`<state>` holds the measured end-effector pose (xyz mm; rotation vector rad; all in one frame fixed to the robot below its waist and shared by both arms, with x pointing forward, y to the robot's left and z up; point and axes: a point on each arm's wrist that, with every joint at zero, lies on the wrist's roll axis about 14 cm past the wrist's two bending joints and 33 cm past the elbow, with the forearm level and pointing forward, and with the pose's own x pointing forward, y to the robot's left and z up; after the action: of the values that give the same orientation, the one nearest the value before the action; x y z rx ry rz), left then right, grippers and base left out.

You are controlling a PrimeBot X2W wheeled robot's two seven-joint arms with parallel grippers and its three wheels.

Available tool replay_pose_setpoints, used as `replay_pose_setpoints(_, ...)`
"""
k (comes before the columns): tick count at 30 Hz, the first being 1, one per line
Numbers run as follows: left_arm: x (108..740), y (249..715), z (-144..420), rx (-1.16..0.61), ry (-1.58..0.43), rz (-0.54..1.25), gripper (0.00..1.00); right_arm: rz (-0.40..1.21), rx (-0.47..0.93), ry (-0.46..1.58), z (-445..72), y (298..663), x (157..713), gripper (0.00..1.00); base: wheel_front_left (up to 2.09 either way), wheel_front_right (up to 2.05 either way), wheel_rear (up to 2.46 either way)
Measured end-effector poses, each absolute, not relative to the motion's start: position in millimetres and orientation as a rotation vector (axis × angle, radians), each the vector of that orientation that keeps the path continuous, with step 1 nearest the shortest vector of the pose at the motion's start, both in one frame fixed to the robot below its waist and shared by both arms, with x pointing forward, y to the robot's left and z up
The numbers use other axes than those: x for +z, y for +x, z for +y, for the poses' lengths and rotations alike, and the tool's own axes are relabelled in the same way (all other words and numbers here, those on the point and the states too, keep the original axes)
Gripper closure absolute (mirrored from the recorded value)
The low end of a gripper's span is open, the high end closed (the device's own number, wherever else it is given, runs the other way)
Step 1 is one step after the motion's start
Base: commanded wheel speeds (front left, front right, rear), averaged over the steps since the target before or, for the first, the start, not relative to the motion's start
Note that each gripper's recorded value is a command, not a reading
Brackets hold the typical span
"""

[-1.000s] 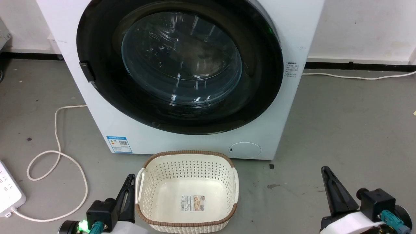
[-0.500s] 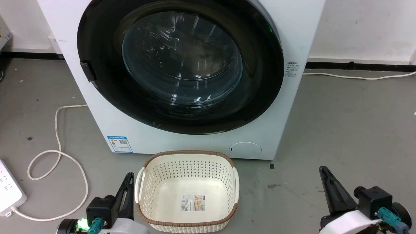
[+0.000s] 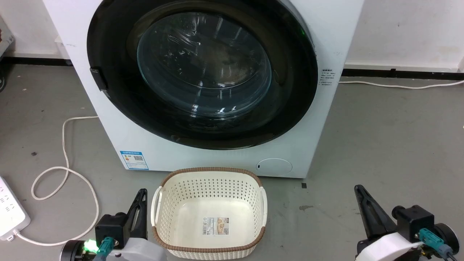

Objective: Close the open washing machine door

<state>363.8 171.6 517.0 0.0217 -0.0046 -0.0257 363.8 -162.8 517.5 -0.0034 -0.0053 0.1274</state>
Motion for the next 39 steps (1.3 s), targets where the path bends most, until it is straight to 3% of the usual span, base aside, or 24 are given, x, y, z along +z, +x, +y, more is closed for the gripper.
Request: replay_pose_setpoints(39,521.4,369.2,177.7,-0.004,0.049,0.020,1.00,0.022,0.133,-0.046,-160.4,368.2,520.5,1.00,0.00,0.00,0.00)
